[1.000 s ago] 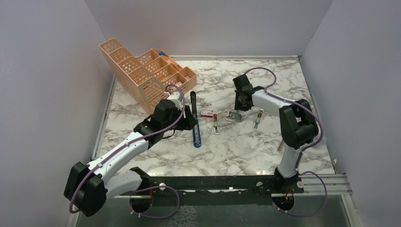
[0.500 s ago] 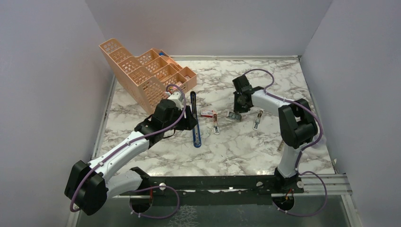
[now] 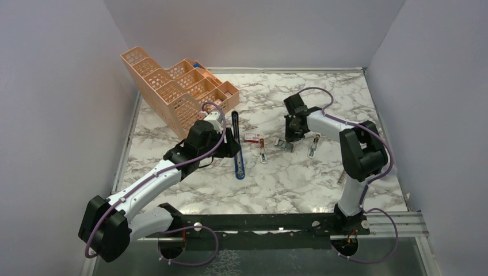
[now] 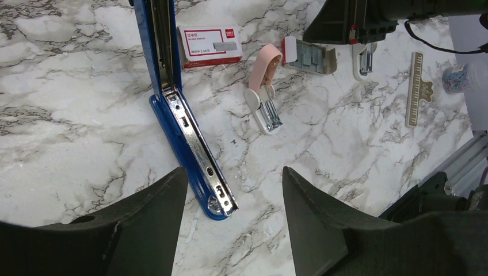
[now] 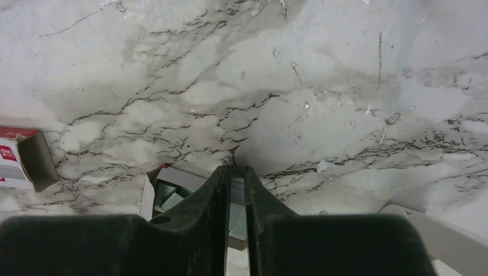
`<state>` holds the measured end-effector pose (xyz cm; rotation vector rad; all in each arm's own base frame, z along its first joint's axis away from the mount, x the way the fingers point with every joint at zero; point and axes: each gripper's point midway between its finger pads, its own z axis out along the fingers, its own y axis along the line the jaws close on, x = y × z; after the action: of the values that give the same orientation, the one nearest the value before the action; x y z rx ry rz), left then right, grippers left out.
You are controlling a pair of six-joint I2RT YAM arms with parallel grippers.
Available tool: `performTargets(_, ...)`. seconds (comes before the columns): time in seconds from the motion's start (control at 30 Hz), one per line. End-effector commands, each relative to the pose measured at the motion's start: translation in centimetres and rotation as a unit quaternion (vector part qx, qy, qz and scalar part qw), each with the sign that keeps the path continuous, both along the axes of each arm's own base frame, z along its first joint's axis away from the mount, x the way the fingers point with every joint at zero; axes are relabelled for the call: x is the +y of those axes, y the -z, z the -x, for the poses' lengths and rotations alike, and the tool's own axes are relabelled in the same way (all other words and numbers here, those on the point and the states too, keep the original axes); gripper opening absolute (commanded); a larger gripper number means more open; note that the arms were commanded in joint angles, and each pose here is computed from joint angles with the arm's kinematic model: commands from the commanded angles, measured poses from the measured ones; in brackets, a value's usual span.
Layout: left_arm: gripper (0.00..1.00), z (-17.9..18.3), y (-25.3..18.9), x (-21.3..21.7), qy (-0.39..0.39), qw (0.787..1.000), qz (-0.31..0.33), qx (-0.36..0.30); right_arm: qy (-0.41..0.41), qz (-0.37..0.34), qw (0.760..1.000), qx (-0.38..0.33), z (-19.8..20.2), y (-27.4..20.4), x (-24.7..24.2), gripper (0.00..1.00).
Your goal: Load the staples into the stapler
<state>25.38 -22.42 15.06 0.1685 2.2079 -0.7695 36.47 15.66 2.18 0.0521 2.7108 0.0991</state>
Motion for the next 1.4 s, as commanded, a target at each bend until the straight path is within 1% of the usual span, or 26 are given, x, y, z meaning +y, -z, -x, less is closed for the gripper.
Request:
performTargets(0.0,0.63,-0.4,-1.2,-0.1,-0.002,1.000,0.014,-0.020,0.003,-0.029,0.999,0.014,1.7,-1.2,0.3,0.19)
performTargets(0.27,0.63,-0.4,-1.0,-0.2,-0.001,1.000,0.016,-0.017,-0.013,-0.066,0.998,0.012,2.5,-2.8,1.4,0.19)
performTargets(0.37,0.63,-0.3,-1.1,-0.1,-0.002,1.000,0.016,-0.018,-0.014,-0.063,0.998,-0.004,2.0,-3.9,1.2,0.20)
performTargets(0.43,0.63,-0.3,-1.1,-0.1,-0.004,1.000,0.016,-0.018,-0.008,-0.051,0.998,-0.023,1.5,-4.7,0.7,0.22)
performTargets(0.53,0.63,-0.3,-1.1,0.0,-0.006,1.000,0.016,-0.019,-0.025,-0.056,0.998,-0.033,1.2,-5.5,1.1,0.26)
performTargets(0.67,0.63,-0.3,-1.1,0.0,-0.006,1.000,0.017,-0.019,-0.040,-0.048,0.998,-0.014,2.0,-5.0,1.5,0.34)
performTargets(0.77,0.63,-0.3,-1.1,0.1,-0.007,1.000,0.018,-0.019,-0.044,-0.040,0.998,0.001,3.0,-4.2,1.6,0.36)
performTargets(0.9,0.63,-0.2,-1.1,0.0,-0.005,1.000,0.018,-0.016,-0.018,-0.033,0.999,0.015,3.6,-3.5,1.2,0.30)
performTargets(1.1,0.63,-0.2,-1.3,0.2,-0.006,1.000,0.009,-0.013,0.040,-0.039,0.998,0.028,4.2,-2.6,1.4,0.30)
performTargets(1.23,0.63,-0.6,-2.2,1.0,-0.020,0.999,-0.014,-0.023,0.096,-0.021,0.995,0.029,4.4,-2.0,0.7,0.31)
performTargets(1.37,0.63,-0.8,-2.2,1.6,-0.031,0.999,-0.023,-0.026,0.132,-0.004,0.991,0.026,4.6,-1.8,0.3,0.31)
